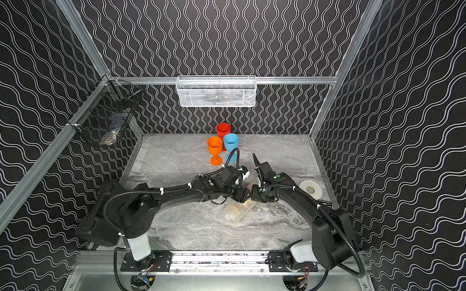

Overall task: Unpack wine glasses from bubble wrap
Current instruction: Unwrap the bubble wrap at the center of the board.

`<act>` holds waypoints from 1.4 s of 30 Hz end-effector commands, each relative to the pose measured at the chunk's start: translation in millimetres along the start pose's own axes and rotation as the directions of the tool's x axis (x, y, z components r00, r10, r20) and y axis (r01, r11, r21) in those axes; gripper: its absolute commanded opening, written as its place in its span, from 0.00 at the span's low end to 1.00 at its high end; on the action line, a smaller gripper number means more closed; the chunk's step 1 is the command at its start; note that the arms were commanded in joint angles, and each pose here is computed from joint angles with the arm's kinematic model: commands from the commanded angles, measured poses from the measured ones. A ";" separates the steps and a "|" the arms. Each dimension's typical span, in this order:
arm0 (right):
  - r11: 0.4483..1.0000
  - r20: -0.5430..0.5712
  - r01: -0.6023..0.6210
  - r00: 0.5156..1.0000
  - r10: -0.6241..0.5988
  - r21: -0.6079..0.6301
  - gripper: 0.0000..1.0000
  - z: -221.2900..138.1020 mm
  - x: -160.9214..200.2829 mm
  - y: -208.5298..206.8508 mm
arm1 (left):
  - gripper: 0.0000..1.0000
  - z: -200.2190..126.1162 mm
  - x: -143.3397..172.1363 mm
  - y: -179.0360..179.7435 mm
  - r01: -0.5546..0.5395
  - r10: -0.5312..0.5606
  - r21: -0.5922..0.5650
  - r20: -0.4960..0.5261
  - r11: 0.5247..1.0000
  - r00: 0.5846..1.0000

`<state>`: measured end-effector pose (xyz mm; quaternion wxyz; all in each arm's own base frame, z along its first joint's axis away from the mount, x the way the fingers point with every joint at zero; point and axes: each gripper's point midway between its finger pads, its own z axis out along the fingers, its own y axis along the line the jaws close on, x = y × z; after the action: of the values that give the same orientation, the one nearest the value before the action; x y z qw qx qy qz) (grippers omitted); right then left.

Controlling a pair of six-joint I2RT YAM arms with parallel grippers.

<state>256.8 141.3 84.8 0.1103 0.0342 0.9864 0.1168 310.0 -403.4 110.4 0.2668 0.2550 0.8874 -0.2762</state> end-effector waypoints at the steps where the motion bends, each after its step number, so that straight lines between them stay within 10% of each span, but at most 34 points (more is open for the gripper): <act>1: 1.000 0.006 0.005 1.000 -0.005 0.004 0.00 -1.8 -0.6 -0.9 | 0.69 10.9 4.7 -3.4 -0.049 0.050 0.035 -0.027 0.998 0.998; 9: 1.000 0.008 0.004 1.000 -0.004 0.011 0.00 -2.0 0.9 -3.2 | 0.55 25.8 12.5 1.8 -0.055 0.056 0.024 -0.067 0.998 0.996; 20: 1.000 0.013 -0.003 1.000 0.003 0.013 0.00 -3.2 -2.0 -5.3 | 0.09 9.8 9.5 12.3 -0.042 0.041 -0.036 -0.041 0.998 0.998; 42: 1.000 0.001 -0.011 1.000 0.011 0.000 0.00 1.3 -0.9 -4.7 | 0.05 -10.7 2.0 43.6 0.018 -0.018 -0.161 -0.003 0.987 1.000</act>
<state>264.1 143.4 86.9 0.1231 0.0381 0.9827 0.1330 324.2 -374.4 96.4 0.2681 0.2399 0.9059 -0.2236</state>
